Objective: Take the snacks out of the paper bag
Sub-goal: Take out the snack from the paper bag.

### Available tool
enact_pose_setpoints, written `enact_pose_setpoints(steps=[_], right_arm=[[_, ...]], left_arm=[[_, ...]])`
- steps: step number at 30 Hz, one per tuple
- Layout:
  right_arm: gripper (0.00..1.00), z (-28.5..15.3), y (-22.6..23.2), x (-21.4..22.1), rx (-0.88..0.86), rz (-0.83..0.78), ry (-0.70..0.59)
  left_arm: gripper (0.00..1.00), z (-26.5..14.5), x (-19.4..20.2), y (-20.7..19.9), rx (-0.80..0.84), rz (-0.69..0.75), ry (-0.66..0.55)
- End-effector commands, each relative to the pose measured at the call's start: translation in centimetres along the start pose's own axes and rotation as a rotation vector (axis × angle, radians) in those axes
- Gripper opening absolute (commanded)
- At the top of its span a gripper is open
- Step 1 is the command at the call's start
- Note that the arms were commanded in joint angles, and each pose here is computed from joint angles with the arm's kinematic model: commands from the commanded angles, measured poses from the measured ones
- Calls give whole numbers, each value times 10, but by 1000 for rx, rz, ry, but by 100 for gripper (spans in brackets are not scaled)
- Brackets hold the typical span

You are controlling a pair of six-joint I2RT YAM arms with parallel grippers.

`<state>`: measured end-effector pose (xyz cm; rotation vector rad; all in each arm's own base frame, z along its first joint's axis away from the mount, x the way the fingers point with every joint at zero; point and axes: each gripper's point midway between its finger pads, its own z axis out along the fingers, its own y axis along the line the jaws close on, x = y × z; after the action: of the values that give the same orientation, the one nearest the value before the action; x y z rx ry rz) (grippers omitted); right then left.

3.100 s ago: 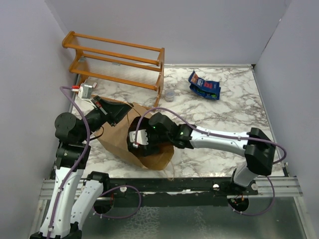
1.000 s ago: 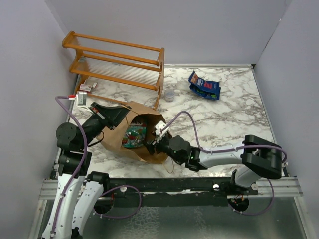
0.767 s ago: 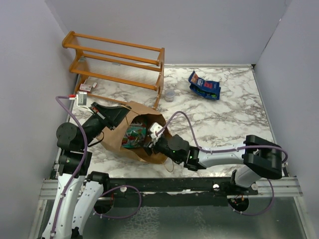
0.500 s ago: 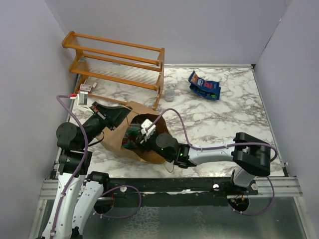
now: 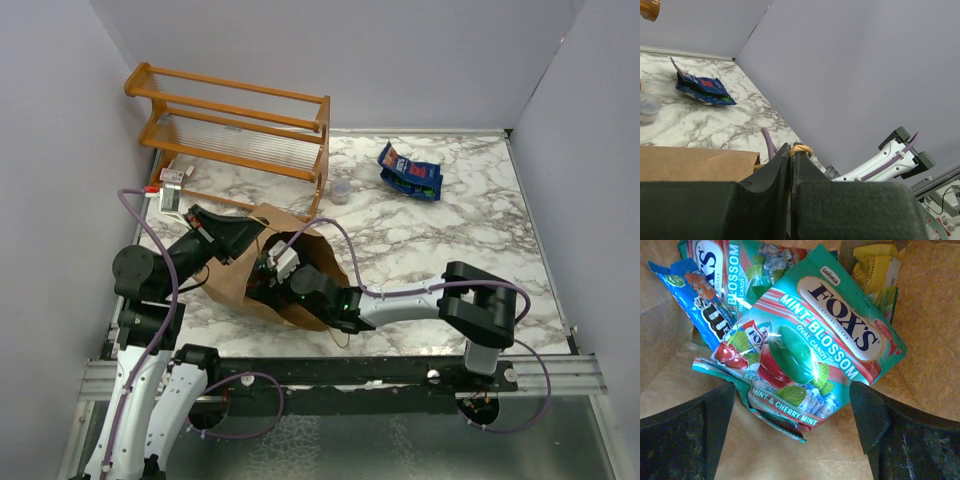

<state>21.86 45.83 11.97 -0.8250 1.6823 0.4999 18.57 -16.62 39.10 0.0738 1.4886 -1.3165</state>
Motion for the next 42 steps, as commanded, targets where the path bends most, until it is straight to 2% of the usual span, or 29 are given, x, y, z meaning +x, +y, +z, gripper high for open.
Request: enact_pose_setpoints(steps=[1,7,13,15,22,23,26,29,32,36,38,42], right_arm=[[99,8,1,9,-8,-18,49],[99,25,7,24,-15,-47,111],[99,48,-12,29,65,-64,119],[96,51,-15,24,77,-73,100],[72,59,-19,12,67,-84,59],[68,59,-19,11,63,-82,56],[42,63,-29,8,66,-68,49],[30,66,-32,5,65,-66,41],[24,66,-35,0,72,-74,31],[7,60,-34,-9,51,-83,24],[2,54,-35,-14,43,-78,17],[1,35,-34,-30,2,-87,-15]], left_arm=[[0,-1,-3,-19,76,49,9],[0,0,-3,-19,82,43,12],[0,0,-4,-21,86,42,16],[0,0,-4,-21,84,42,16],[0,1,-4,-19,77,38,18],[0,0,-4,-19,77,39,17],[0,0,-3,-19,72,39,20],[0,0,-4,-19,68,38,18],[0,-1,-4,-18,60,45,17],[0,-1,-4,-14,35,47,17],[0,-1,-3,-10,23,44,15],[0,-1,-3,-4,1,41,4]])
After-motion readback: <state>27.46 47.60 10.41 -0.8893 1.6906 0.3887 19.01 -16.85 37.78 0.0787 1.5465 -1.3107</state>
